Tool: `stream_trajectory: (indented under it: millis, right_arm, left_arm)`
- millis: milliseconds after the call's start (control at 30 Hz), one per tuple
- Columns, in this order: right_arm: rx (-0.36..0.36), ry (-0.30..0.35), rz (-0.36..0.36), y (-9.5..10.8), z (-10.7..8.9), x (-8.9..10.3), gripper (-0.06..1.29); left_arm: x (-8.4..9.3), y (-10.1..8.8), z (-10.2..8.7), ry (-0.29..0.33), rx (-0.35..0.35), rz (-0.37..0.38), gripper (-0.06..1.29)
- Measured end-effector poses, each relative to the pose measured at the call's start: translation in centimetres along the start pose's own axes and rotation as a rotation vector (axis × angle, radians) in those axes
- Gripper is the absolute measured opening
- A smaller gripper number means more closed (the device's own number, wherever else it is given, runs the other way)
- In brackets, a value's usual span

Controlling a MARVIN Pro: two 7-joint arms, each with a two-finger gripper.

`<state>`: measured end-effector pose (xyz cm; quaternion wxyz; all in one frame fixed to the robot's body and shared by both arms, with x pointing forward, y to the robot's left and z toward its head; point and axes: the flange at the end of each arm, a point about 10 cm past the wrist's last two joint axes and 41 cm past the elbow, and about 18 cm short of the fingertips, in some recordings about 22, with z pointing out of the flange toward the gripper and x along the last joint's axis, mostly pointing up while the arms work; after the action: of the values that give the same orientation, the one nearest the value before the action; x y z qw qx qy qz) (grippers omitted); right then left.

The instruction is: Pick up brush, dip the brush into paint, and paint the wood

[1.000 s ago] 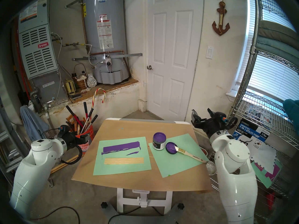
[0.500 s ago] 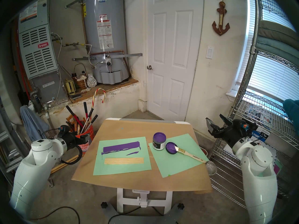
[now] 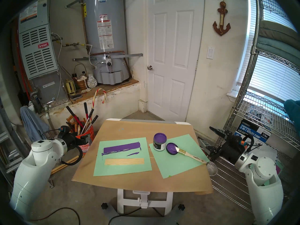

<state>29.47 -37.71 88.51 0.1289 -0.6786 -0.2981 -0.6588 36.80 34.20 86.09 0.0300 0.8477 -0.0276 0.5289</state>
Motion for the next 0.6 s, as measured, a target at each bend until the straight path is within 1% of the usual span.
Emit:
stream_trajectory:
  millis: [167, 200, 300, 433, 600]
  right_arm:
    - [0.051, -0.021, 0.052, 0.1, 0.3, -1.1, 1.24]
    - [0.058, -0.038, 0.077, 0.2, 0.5, -1.3, 1.24]
    - [0.069, -0.066, 0.117, 0.2, 0.8, -1.7, 1.24]
    - [0.091, -0.092, 0.121, 0.2, 1.0, -2.2, 1.24]
    - [0.124, -0.117, 0.081, -0.4, 1.4, -2.8, 1.24]
  left_arm:
    - [0.0, 0.0, 0.0, 0.0, 0.0, 0.0, 1.26]
    - [0.0, 0.0, 0.0, 0.0, 0.0, 0.0, 1.26]
    - [0.0, 0.0, 0.0, 0.0, 0.0, 0.0, 1.26]
    - [0.0, 0.0, 0.0, 0.0, 0.0, 0.0, 1.26]
    - [0.0, 0.0, 0.0, 0.001, 0.0, 0.0, 1.26]
